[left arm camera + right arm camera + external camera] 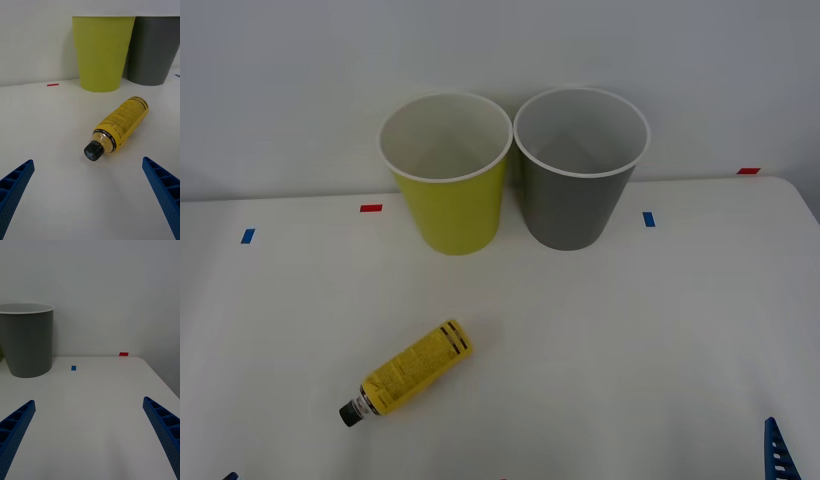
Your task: Put cans in the gray bin and PET bottles in the light green bin.
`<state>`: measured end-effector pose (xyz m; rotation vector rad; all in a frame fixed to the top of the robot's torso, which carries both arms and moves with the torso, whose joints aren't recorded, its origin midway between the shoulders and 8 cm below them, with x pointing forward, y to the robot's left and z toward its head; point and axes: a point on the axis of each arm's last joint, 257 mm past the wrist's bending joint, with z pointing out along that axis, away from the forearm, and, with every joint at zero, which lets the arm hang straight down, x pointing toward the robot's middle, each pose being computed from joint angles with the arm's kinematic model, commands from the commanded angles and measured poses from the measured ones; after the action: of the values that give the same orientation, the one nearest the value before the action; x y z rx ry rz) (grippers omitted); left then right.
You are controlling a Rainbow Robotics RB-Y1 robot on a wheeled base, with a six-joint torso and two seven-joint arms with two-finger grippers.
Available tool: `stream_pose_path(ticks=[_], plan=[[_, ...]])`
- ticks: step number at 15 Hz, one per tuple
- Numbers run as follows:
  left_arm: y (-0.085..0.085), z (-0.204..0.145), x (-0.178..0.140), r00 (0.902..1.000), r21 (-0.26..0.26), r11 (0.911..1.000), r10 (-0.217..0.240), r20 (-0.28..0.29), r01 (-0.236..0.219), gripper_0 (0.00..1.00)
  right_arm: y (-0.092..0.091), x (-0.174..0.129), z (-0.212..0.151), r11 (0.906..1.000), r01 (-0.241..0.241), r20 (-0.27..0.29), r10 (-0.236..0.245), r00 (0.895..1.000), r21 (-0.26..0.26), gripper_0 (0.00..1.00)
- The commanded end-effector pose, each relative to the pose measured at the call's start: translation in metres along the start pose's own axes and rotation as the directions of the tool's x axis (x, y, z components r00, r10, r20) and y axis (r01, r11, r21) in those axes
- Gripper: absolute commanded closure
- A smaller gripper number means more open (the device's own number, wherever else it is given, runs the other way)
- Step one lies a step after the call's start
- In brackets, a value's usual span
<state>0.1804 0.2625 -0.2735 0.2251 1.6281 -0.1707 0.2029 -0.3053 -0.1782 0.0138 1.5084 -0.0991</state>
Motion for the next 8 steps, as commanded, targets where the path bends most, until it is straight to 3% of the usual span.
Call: stream_pose_path(ticks=[1,4,8], plan=[[-0.008,0.015,-0.004,0.9974,0.102,0.9922,0.070,0.015,-0.071,0.00,0.000,0.000,0.000,1.0000,0.000,0.000,0.000,1.000,0.000,0.00],[-0.022,0.026,-0.005,0.9955,0.176,0.9799,0.090,0.028,-0.094,0.00,0.000,0.000,0.000,1.0000,0.000,0.000,0.000,1.000,0.000,0.00],[-0.014,0.044,-0.002,0.9886,0.221,0.9636,0.150,0.017,-0.150,0.00,0.000,0.000,0.000,1.0000,0.000,0.000,0.000,1.000,0.000,0.00]])
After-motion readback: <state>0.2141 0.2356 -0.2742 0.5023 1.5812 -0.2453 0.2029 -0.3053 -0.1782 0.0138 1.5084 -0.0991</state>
